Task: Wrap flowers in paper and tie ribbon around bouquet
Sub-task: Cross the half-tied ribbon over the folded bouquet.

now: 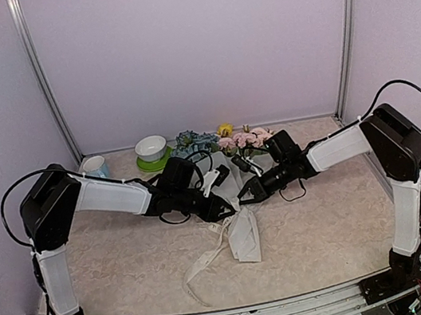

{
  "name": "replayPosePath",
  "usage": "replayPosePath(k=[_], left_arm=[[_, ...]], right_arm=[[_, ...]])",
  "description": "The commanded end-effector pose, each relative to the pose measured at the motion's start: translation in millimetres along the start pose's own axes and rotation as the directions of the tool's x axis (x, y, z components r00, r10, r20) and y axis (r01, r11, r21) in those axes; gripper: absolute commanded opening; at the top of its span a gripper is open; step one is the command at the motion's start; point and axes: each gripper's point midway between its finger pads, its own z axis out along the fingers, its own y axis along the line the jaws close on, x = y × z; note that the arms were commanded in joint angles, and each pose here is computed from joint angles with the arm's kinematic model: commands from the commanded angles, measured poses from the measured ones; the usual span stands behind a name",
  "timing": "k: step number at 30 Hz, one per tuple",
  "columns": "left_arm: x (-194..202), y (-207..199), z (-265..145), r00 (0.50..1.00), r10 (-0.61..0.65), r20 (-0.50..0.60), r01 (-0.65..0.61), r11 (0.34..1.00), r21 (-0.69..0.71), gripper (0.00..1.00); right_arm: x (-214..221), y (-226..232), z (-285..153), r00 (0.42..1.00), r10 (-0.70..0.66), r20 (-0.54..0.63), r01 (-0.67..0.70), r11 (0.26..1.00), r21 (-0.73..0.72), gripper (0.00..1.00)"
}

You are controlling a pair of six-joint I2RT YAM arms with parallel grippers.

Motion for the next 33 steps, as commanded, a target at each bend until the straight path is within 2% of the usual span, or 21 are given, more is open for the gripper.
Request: replayPosePath(k=[1, 7, 10, 11, 12, 14, 17, 19, 22, 24, 27, 28, 31, 33], left_arm=[[-25.6, -7.0, -27.8, 0.990, 0.113, 0.080, -0.109, 0.993, -0.055, 0.40], [-30.8, -14.4, -52.7, 0.965, 0.237, 0.113, -0.222, 0.966, -0.132, 0.57], [-27.8, 5.6, -72.6, 0.961, 0.255, 0.107, -0.218, 0.936, -0.275, 0.66], [-23.8, 14.7, -78.3, 0.963, 0.252, 0.096, -0.210, 0.924, -0.319, 0.70], [-17.2, 24.9, -83.0, 0.968, 0.240, 0.075, -0.198, 0.911, -0.362, 0.80], [1.5, 45.9, -87.6, 0.979, 0.204, 0.005, -0.183, 0.888, -0.422, 0.90], [29.6, 71.7, -87.5, 0.993, 0.090, -0.071, -0.113, 0.875, -0.471, 0.93], [45.1, 72.9, -82.3, 0.993, 0.064, -0.097, -0.101, 0.887, -0.451, 0.98], [53.4, 68.5, -72.3, 0.992, 0.087, -0.090, -0.116, 0.909, -0.401, 0.99], [51.1, 66.2, -66.6, 0.992, 0.101, -0.077, -0.122, 0.924, -0.362, 0.93], [38.3, 61.3, -65.6, 0.996, 0.090, -0.007, -0.088, 0.955, -0.284, 0.67], [34.9, 57.8, -65.5, 0.996, 0.091, 0.014, -0.085, 0.964, -0.252, 0.61], [41.2, 47.6, -62.2, 0.995, 0.102, 0.001, -0.100, 0.978, -0.183, 0.60], [49.3, 42.7, -63.5, 0.995, 0.102, -0.019, -0.103, 0.984, -0.144, 0.65]], right_arm=[[-5.3, -1.4, -16.9, 1.000, -0.012, 0.021, 0.010, 0.997, 0.075, 0.00], [-11.5, -3.5, -24.6, 0.999, -0.022, 0.033, 0.017, 0.991, 0.132, 0.00], [-12.4, -8.0, -30.1, 0.999, -0.023, 0.031, 0.017, 0.983, 0.184, 0.00], [-12.6, -8.9, -31.8, 0.999, -0.024, 0.030, 0.017, 0.980, 0.198, 0.00], [-13.1, -9.8, -33.3, 0.999, -0.024, 0.028, 0.018, 0.977, 0.211, 0.00], [-12.9, -10.5, -35.5, 0.999, -0.025, 0.025, 0.019, 0.974, 0.227, 0.00], [-14.5, -6.7, -37.3, 0.999, -0.031, 0.026, 0.024, 0.976, 0.218, 0.00], [-13.5, -5.9, -36.2, 0.999, -0.033, 0.021, 0.028, 0.977, 0.210, 0.00], [-11.9, -4.9, -33.1, 0.999, -0.034, 0.016, 0.030, 0.981, 0.192, 0.00], [-11.6, -5.6, -32.0, 0.999, -0.033, 0.016, 0.029, 0.981, 0.190, 0.00], [-11.4, -6.1, -31.8, 0.999, -0.035, 0.017, 0.031, 0.981, 0.191, 0.00], [-10.8, -6.2, -31.4, 0.999, -0.034, 0.017, 0.030, 0.982, 0.188, 0.00], [-9.8, -6.4, -31.8, 0.999, -0.032, 0.018, 0.028, 0.981, 0.191, 0.00], [-9.5, -6.7, -32.8, 0.999, -0.033, 0.019, 0.029, 0.980, 0.197, 0.00]])
